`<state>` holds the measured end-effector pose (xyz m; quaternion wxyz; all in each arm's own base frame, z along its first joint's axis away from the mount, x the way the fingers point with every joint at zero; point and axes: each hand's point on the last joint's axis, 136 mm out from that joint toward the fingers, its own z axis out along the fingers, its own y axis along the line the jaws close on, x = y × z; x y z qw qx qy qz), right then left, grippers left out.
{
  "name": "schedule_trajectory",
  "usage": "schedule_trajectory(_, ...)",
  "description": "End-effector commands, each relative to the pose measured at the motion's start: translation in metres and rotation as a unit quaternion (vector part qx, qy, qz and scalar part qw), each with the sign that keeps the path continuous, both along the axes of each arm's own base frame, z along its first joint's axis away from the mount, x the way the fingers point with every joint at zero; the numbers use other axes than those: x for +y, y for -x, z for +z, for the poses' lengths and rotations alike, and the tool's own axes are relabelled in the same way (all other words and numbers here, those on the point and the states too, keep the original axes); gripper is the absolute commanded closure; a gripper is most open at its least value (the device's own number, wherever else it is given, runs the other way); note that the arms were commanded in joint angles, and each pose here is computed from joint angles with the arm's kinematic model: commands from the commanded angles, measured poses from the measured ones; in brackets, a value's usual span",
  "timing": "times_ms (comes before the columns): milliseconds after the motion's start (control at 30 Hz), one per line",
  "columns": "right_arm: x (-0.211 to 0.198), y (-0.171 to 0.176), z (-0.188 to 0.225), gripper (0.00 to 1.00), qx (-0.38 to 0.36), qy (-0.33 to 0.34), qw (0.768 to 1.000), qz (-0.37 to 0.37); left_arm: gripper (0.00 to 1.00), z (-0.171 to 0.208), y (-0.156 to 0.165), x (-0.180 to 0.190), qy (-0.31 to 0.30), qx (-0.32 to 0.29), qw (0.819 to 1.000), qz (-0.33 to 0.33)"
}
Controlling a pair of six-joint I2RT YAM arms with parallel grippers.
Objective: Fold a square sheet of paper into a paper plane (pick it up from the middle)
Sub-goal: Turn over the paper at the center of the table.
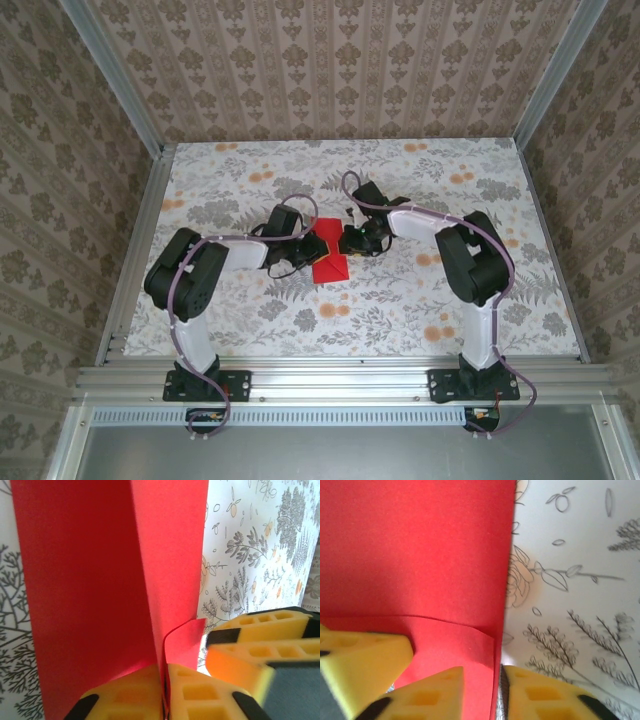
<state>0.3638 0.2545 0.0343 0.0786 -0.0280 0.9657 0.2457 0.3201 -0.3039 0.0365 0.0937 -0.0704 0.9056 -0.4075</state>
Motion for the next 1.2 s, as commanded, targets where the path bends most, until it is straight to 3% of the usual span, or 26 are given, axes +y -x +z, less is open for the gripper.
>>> schedule_trajectory(0,-0.012,-0.009,0.050,0.60,-0.057,-0.017,0.998,-0.033,0.93,0.019,-0.008,0.006,-0.019,-0.032,0.999,-0.006)
schedule_trajectory(133,-0.038,-0.014,0.081,0.45,-0.109,-0.012,0.991,-0.082,0.96,0.044,-0.008,0.030,-0.069,-0.069,0.995,-0.007)
schedule_trajectory(267,-0.062,-0.013,0.096,0.32,-0.153,0.007,0.982,-0.112,0.97,0.071,-0.002,0.073,-0.185,-0.099,0.978,-0.008)
schedule_trajectory(367,-0.072,-0.011,0.101,0.19,-0.176,0.011,0.976,-0.126,0.97,0.091,0.003,0.109,-0.287,-0.111,0.952,-0.013)
schedule_trajectory(533,-0.082,-0.009,0.106,0.02,-0.202,0.014,0.969,-0.143,0.97,0.128,0.005,0.164,-0.445,-0.126,0.886,-0.016)
schedule_trajectory(700,-0.090,-0.008,0.104,0.00,-0.207,0.028,0.966,-0.154,0.97,0.137,-0.002,0.181,-0.547,-0.128,0.827,-0.024)
schedule_trajectory(967,-0.099,-0.006,0.099,0.00,-0.197,0.039,0.966,-0.164,0.96,0.094,-0.014,0.162,-0.652,-0.095,0.751,-0.052)
schedule_trajectory(1067,-0.101,-0.006,0.099,0.00,-0.195,0.042,0.966,-0.165,0.96,0.073,-0.014,0.144,-0.661,-0.091,0.742,-0.072)
schedule_trajectory(1167,-0.104,-0.006,0.099,0.01,-0.193,0.043,0.966,-0.170,0.96,0.052,-0.010,0.123,-0.651,-0.086,0.749,-0.089)
